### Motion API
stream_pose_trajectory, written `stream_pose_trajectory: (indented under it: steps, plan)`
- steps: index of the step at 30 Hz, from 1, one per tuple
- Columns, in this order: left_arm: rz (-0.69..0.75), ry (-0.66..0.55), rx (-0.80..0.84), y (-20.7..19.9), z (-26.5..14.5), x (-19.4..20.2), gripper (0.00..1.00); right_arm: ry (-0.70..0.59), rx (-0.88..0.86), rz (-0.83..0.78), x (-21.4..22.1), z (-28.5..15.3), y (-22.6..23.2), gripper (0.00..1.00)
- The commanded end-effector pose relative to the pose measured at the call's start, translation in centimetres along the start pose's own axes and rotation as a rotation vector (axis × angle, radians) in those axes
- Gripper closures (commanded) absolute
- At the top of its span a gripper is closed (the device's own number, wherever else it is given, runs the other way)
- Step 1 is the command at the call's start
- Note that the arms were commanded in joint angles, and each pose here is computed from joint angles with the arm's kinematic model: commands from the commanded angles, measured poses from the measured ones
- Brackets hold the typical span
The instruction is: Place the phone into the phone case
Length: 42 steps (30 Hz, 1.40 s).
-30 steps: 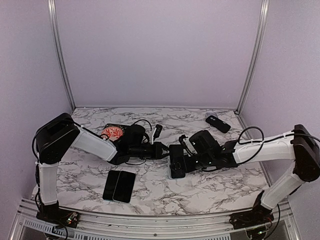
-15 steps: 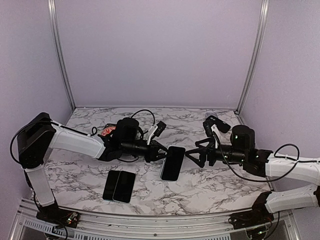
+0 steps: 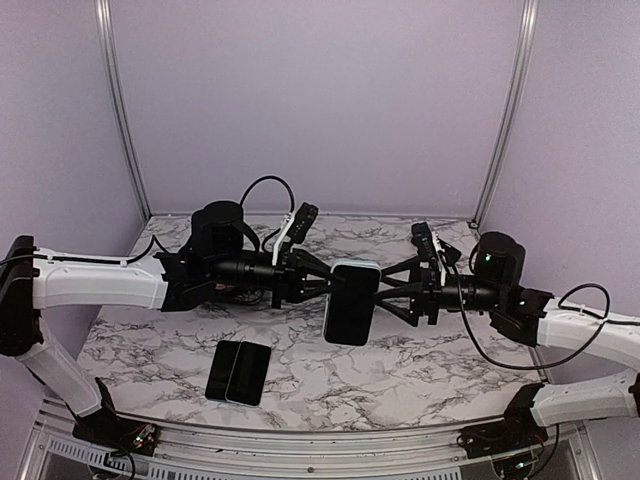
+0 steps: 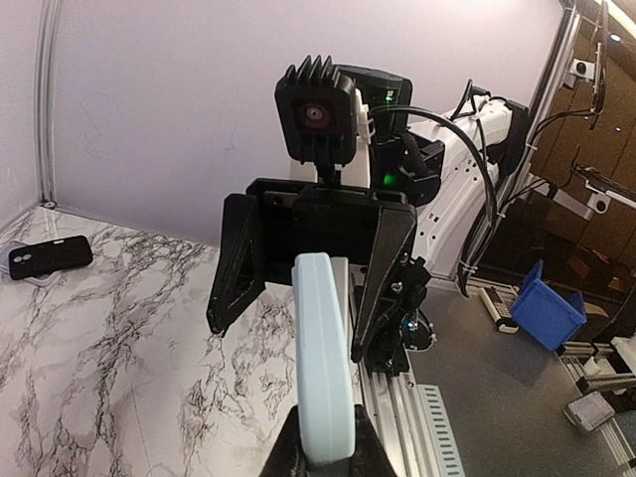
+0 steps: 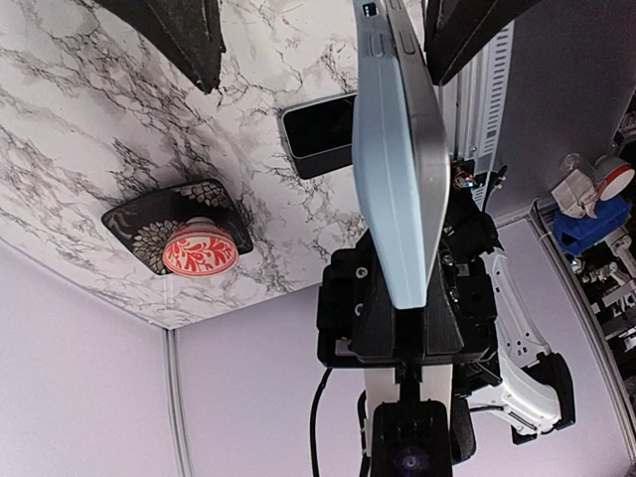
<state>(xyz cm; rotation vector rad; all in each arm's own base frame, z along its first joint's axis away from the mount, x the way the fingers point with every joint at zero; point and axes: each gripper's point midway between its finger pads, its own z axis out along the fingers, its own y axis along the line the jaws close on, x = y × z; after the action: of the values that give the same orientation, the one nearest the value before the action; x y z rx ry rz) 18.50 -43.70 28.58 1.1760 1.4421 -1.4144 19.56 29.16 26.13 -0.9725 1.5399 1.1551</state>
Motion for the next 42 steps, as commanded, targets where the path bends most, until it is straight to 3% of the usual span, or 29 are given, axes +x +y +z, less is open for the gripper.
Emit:
stream_pose_trajectory:
  steps: [1,6,7,9,16,17,18,19,20,22,29,33,34,36,37,41,42]
  plan:
    - [0.082,-0.07,0.056,-2.0,0.0,-3.2,1.0,-0.058,-0.109,-0.032,-1.8,0.5,2.1,0.37]
    - [0.094,-0.078,0.061,-2.2,0.2,-3.7,1.0,-0.01,-0.153,-0.044,-1.4,1.9,3.0,0.62]
    - [0.096,-0.079,0.062,-2.2,0.2,-3.8,1.0,-0.002,-0.17,-0.046,-1.4,2.0,3.2,0.7]
    - [0.092,-0.075,0.062,-2.2,0.2,-3.6,1.0,0.003,-0.193,-0.05,-1.6,2.1,3.5,0.98]
    - [0.082,-0.075,0.063,-2.2,0.2,-3.5,1.0,-0.027,-0.181,-0.077,-3.5,1.5,4.0,1.0]
    - [0.081,-0.073,0.065,-2.2,0.2,-3.5,0.83,-0.031,-0.181,-0.086,-3.9,1.5,4.1,1.0]
    - [0.08,-0.07,0.065,-2.1,0.3,-3.3,0.6,-0.034,-0.182,-0.094,-4.3,1.4,4.2,1.0]
    - [0.078,-0.067,0.063,-2.0,0.3,-3.2,0.44,-0.04,-0.184,-0.103,-4.8,1.3,4.4,1.0]
    - [0.077,-0.065,0.058,-1.9,0.4,-3.0,0.36,-0.05,-0.184,-0.113,-5.3,1.1,4.5,1.0]
    - [0.074,-0.057,0.045,-1.5,0.4,-2.4,0.32,-0.073,-0.185,-0.137,-6.3,0.7,4.9,1.0]
    - [0.078,-0.03,0.032,-1.2,0.7,-0.7,0.33,-0.178,-0.184,-0.203,-9.4,-0.7,6.1,1.0]
    - [0.092,-0.031,0.036,-1.6,1.1,-0.8,0.59,-0.2,-0.186,-0.209,-10.2,-0.8,6.2,1.0]
    - [0.095,-0.03,0.045,-1.7,1.3,-0.8,0.68,-0.2,-0.187,-0.206,-10.2,-0.7,6.2,1.0]
    - [0.1,-0.028,0.049,-1.9,1.5,-0.8,0.95,-0.202,-0.181,-0.209,-10.3,-0.7,6.1,1.0]
    - [0.098,-0.029,0.043,-1.8,1.5,-0.7,1.0,-0.205,-0.181,-0.21,-10.4,-0.8,6.1,1.0]
    - [0.101,-0.025,0.024,-1.6,1.3,-0.3,0.99,-0.213,-0.174,-0.219,-10.6,-1.1,6.1,1.0]
    - [0.099,-0.025,0.009,-1.4,1.3,-0.2,0.76,-0.217,-0.173,-0.222,-10.7,-1.2,6.2,1.0]
